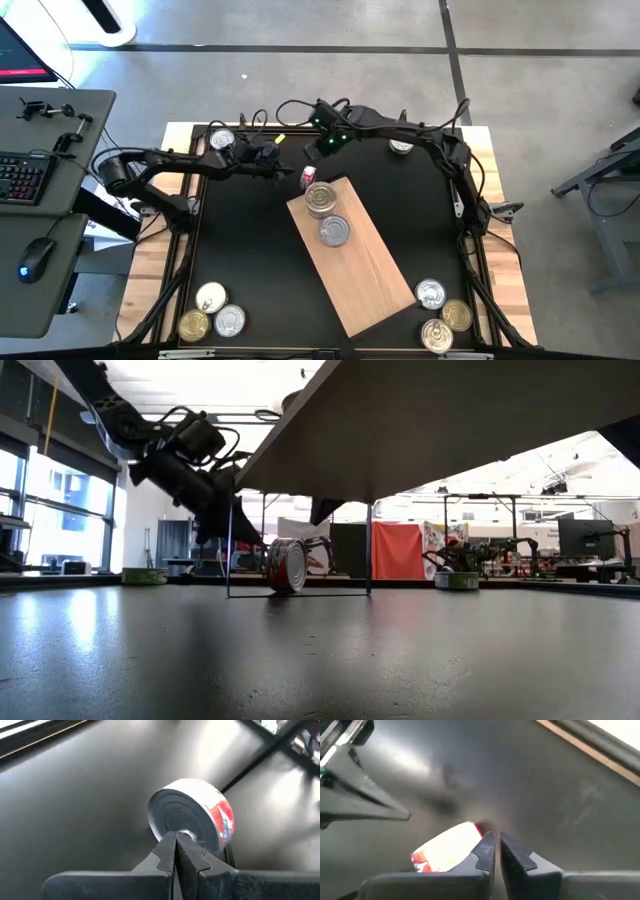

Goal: Stack canned seafood by type on shelf
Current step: Stack the red tuna can on top of the red tuna can on the shelf

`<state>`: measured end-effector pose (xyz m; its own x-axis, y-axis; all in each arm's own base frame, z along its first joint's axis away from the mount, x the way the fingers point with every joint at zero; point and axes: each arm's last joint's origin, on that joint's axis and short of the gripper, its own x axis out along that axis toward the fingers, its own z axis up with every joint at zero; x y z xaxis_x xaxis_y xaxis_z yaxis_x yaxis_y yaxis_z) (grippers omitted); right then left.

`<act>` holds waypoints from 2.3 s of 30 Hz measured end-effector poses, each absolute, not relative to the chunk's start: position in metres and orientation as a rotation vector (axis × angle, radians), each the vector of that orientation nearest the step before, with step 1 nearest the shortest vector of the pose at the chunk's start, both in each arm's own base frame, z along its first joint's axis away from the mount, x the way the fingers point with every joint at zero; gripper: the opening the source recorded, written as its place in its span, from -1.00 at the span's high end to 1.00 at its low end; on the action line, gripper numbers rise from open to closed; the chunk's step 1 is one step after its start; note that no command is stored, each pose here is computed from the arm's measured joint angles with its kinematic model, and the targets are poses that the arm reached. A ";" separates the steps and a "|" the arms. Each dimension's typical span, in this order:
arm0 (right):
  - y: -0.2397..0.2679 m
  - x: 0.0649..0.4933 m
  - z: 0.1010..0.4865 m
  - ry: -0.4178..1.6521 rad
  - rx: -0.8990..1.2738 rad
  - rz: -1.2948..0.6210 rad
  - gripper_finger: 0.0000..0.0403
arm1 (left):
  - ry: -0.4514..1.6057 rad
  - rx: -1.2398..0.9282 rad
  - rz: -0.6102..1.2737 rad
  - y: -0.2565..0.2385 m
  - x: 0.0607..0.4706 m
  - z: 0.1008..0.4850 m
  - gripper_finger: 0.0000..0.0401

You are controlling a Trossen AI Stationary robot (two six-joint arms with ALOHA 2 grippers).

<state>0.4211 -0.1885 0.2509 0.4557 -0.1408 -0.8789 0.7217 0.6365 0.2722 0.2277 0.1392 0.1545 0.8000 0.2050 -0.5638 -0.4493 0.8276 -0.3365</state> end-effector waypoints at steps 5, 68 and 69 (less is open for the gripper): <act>-0.185 0.427 0.239 0.980 0.808 -0.547 0.97 | 0.547 -0.536 0.315 0.142 0.234 0.138 1.00; -0.136 0.457 0.214 1.040 0.911 -0.382 1.00 | 0.511 -0.351 0.163 0.180 0.280 0.120 1.00; -0.136 0.457 0.214 1.037 0.911 -0.381 1.00 | 0.512 -0.347 0.158 0.178 0.281 0.120 1.00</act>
